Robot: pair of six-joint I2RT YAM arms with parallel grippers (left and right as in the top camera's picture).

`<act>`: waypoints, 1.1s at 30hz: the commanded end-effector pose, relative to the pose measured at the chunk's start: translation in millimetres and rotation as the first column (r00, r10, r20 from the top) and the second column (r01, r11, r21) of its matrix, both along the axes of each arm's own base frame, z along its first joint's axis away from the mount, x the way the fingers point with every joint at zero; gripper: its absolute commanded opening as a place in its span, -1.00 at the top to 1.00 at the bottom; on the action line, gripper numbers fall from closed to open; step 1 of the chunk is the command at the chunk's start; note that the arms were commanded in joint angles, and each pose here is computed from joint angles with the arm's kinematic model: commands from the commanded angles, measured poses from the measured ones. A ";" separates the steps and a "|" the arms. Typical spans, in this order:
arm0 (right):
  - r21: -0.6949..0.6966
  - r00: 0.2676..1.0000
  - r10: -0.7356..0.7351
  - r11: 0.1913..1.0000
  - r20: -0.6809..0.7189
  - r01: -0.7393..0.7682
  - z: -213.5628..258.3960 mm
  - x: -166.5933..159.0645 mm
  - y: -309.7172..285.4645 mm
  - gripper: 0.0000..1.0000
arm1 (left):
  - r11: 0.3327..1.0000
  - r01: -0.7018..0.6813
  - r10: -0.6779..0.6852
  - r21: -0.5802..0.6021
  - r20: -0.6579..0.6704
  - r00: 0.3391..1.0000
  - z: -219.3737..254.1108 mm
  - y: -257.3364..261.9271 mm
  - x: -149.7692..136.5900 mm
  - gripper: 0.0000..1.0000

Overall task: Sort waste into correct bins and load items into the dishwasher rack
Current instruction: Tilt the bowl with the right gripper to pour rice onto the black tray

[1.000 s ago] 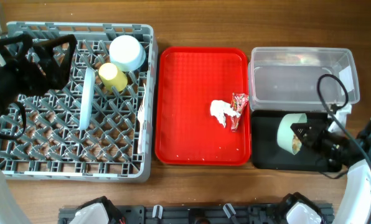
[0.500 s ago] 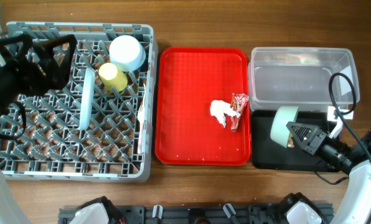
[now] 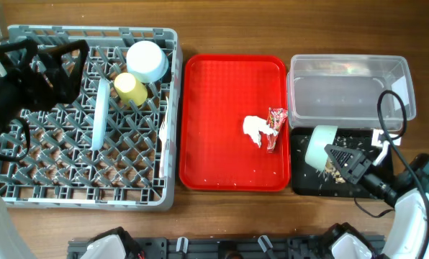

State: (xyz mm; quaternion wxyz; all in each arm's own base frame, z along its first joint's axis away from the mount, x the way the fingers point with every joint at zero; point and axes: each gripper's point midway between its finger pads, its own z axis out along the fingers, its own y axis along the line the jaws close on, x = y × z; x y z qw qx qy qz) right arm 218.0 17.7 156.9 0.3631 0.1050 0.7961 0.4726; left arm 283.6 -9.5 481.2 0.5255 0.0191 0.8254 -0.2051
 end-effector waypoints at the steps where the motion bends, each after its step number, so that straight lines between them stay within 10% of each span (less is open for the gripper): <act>1: 0.085 0.999 -0.030 0.996 0.012 0.029 5.2 0.4 -0.6 0.92 | 1.000 0.008 -0.008 -0.011 0.004 1.000 1.8 -2.4 -0.8 -1.00; 33: 0.407 0.999 -0.051 0.912 -0.019 0.054 41.3 12.5 -7.1 0.92 | 1.000 0.008 -0.008 -0.011 0.004 1.000 1.8 -2.4 -0.8 -1.00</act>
